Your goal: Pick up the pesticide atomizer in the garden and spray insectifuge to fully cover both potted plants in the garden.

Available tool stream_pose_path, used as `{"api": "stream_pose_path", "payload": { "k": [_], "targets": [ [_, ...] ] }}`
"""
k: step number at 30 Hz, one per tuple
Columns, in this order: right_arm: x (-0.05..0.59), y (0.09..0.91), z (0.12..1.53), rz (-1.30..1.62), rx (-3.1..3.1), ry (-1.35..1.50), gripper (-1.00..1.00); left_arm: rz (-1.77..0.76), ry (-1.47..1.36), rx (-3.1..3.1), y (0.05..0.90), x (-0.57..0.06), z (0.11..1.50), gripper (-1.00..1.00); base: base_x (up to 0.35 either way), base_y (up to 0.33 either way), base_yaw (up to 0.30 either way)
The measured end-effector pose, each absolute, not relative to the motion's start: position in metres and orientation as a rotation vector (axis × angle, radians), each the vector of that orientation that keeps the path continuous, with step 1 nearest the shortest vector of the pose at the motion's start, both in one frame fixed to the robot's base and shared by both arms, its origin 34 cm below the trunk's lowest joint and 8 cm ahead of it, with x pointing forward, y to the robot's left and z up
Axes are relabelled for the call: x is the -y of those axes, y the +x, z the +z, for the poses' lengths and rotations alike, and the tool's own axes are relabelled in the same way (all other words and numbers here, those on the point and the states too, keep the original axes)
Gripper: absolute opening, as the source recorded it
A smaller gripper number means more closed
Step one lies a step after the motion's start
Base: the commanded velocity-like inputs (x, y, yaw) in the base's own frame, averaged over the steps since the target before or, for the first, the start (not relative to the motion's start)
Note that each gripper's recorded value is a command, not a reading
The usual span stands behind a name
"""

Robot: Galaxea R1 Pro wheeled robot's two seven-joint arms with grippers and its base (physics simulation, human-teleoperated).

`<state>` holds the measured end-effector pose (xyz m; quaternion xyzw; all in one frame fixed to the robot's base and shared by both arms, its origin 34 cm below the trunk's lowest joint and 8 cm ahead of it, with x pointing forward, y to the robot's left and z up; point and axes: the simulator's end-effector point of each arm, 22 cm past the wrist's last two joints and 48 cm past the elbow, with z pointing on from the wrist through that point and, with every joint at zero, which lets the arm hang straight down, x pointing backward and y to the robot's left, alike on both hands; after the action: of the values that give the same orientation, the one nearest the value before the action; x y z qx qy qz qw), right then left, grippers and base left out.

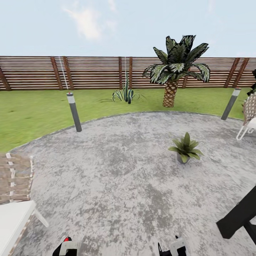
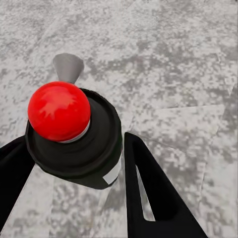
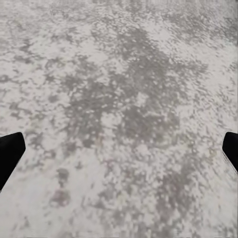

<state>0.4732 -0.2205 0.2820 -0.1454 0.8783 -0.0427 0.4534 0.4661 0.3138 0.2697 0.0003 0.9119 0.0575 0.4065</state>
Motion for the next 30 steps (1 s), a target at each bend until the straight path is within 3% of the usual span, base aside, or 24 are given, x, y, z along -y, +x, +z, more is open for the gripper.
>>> {"api": "stream_pose_path", "payload": {
  "k": [19,30],
  "targets": [
    [0.2205,0.4732,0.2820,-0.105,-2.168,-0.359,1.00,0.145,0.000,-2.300,0.4661,-0.3138,0.2697,-1.00,0.339,0.000,-0.004],
    [0.2206,0.4732,0.2820,-0.106,-2.168,-0.359,1.00,0.145,-0.001,-2.300,0.4661,-0.3138,0.2697,-1.00,0.339,0.000,-0.255]
  ]
}}
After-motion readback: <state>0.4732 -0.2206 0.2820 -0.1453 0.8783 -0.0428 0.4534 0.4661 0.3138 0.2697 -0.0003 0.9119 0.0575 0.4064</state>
